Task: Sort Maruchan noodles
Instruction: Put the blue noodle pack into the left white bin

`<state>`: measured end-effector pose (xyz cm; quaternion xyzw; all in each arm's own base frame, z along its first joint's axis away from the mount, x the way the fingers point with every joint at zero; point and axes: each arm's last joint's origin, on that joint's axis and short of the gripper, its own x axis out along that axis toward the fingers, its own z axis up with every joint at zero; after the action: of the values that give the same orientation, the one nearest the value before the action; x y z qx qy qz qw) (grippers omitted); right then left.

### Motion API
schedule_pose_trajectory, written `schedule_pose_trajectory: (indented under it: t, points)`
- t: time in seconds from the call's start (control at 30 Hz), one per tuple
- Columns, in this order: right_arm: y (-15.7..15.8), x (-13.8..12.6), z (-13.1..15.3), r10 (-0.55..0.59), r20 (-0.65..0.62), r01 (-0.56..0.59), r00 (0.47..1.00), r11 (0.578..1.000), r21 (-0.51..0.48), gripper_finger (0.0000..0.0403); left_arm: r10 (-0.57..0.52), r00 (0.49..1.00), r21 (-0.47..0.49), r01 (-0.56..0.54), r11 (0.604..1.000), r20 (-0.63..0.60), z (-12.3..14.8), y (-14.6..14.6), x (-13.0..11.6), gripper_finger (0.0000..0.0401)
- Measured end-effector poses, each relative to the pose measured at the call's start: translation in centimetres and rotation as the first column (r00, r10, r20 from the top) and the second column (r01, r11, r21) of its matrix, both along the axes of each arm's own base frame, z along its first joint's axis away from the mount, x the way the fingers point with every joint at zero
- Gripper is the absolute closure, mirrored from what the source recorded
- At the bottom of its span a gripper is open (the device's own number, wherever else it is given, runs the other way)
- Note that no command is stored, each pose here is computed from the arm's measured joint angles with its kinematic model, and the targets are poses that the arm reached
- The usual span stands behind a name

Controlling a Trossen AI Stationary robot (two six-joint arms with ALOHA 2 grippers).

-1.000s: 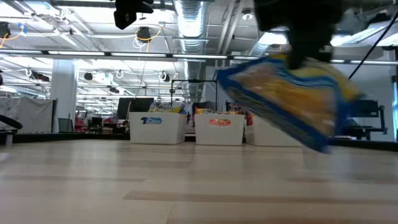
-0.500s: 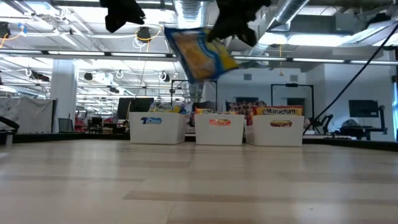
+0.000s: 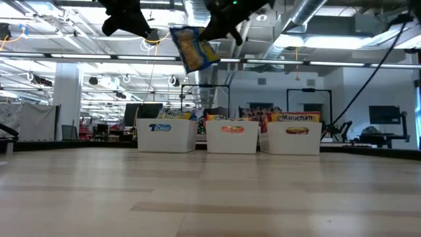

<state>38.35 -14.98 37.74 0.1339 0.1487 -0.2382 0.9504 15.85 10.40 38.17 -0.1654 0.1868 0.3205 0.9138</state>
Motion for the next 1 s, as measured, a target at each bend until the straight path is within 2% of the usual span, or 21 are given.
schedule_pose_trajectory:
  t: [0.2, 0.43, 0.57, 0.73, 1.0]
  points:
    - [-1.1, 3.7, -0.9, 0.02, -0.099, -0.019, 0.995, 1.0, 0.015, 0.0398, 0.079, 0.997, 0.023, -0.078, 0.997, -0.006, 0.1, 0.6, -0.4, 0.0314]
    - [0.3, 7.8, -5.3, 0.102, -0.327, -0.079, 0.939, 0.993, 0.084, 0.0398, 0.083, 0.996, 0.025, -0.083, 0.996, -0.01, 0.0, 0.7, -0.5, 0.0314]
    - [1.1, 9.5, -7.5, 0.132, -0.391, -0.096, 0.911, 0.989, 0.11, 0.0398, 0.072, 0.997, 0.042, -0.071, 0.997, -0.025, 0.0, 0.7, -0.5, 0.0314]
    - [1.0, 10.6, -8.5, 0.125, -0.405, -0.089, 0.906, 0.99, 0.105, 0.0398, 0.066, 0.997, 0.043, -0.064, 0.997, -0.039, -0.1, 0.6, -0.5, 0.0314]
    - [0.7, 10.6, -7.8, 0.041, -0.405, -0.026, 0.913, 0.999, 0.041, 0.0399, 0.059, 0.994, 0.008, -0.058, 0.998, -0.091, -0.6, 0.5, -0.7, 0.0314]
